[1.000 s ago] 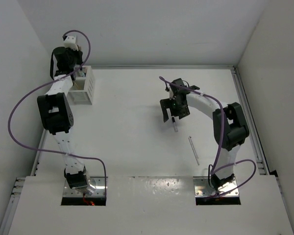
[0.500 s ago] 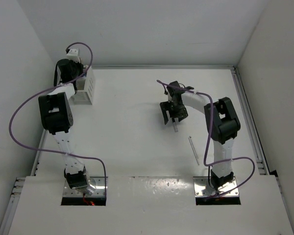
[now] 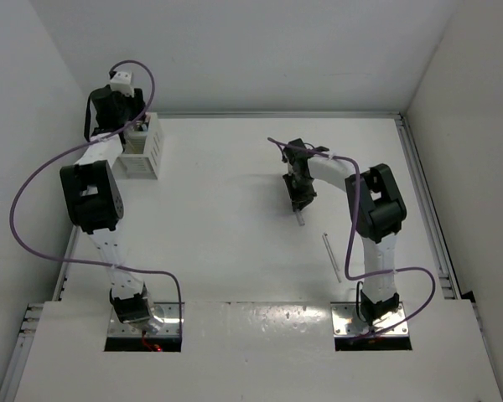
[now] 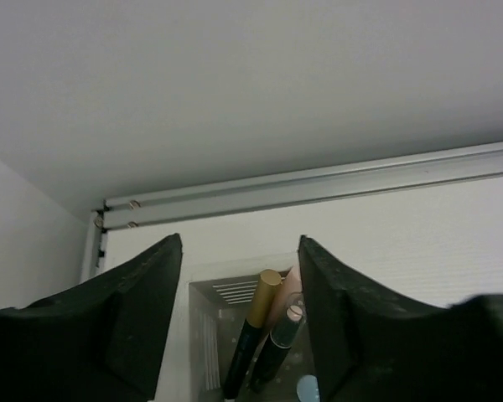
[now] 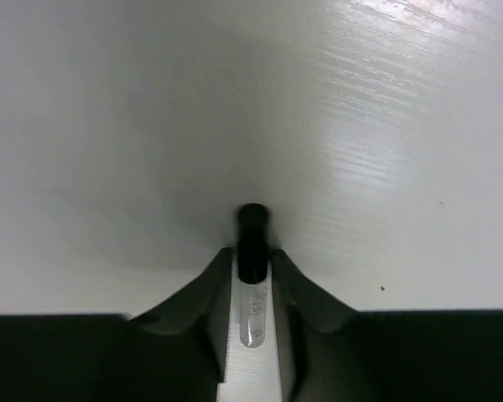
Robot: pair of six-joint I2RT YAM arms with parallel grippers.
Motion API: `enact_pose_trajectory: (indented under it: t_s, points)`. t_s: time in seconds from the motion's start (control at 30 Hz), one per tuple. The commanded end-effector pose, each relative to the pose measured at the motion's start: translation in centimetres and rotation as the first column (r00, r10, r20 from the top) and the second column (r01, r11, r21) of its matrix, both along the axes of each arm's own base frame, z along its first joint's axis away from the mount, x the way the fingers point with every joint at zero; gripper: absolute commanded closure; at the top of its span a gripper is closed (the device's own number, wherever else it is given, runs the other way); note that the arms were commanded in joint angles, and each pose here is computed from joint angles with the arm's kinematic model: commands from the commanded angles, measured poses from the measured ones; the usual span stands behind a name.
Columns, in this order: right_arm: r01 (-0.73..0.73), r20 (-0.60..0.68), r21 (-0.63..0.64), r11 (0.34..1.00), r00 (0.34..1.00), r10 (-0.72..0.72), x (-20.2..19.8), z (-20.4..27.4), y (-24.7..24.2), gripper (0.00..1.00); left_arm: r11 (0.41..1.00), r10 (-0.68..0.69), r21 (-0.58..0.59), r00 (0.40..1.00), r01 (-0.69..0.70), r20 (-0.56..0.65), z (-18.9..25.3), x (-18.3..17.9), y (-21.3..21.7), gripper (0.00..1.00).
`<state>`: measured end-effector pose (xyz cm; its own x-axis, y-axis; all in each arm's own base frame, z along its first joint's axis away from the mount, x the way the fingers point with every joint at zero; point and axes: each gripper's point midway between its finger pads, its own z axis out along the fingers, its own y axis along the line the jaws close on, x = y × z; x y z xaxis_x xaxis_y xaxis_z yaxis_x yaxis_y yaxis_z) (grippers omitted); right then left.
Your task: Organize the makeup
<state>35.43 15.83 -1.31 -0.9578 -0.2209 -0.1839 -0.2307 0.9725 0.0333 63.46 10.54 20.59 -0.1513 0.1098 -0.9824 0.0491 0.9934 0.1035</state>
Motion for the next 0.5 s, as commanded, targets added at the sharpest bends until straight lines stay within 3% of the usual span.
enact_pose_trajectory:
  t_s: [0.0, 0.03, 0.07, 0.17, 0.27, 0.33, 0.37, 0.47]
  points:
    - [0.021, 0.0, -0.021, 1.0, 1.0, -0.021, 0.5, -0.1, -0.5, 0.82, 0.989, -0.1, 0.124, 0.986, 0.083, 0.134, 9.5, -1.9, -1.2, 0.35]
    - [0.019, 0.002, -0.017, 1.0, 1.0, -0.019, 0.6, -0.1, -0.5, 0.95, 0.973, -0.184, 0.168, 0.972, 0.159, 0.144, 11.0, -2.9, -2.6, 0.35]
    - [0.016, 0.013, -0.014, 1.0, 1.0, -0.016, 0.9, 0.4, -0.5, 1.0, 0.955, -0.24, 0.212, 0.961, 0.208, 0.138, 11.5, -3.5, -3.4, 0.33]
    - [-0.024, 0.106, 0.048, 0.999, 0.994, 0.019, 3.3, 3.2, 0.7, 1.0, 0.867, -0.436, 0.313, 0.895, 0.388, 0.098, 13.0, -5.9, -7.0, 0.28]
    - [-0.089, 0.25, 0.155, 0.984, 0.967, 0.048, 6.3, 8.5, 3.1, 1.0, 0.762, -0.62, 0.271, 0.783, 0.588, 0.045, 13.5, -8.5, -10.9, 0.25]
    - [-0.182, 0.419, 0.297, 0.937, 0.907, 0.043, 9.0, 14.2, 6.7, 1.0, 0.688, -0.717, 0.19, 0.697, 0.701, 0.022, 13.0, -10.5, -14.1, 0.23]
    - [-0.266, 0.566, 0.374, 0.889, 0.824, 0.008, 11.1, 18.3, 9.0, 1.0, 0.675, -0.73, 0.16, 0.684, 0.72, 0.002, 12.4, -10.9, -15.2, 0.23]
    - [-0.42, 0.74, 0.473, 0.774, 0.666, -0.091, 11.7, 26.0, 12.6, 1.0, 0.619, -0.776, 0.083, 0.625, 0.781, -0.088, 11.4, -13.1, -20.2, 0.23]
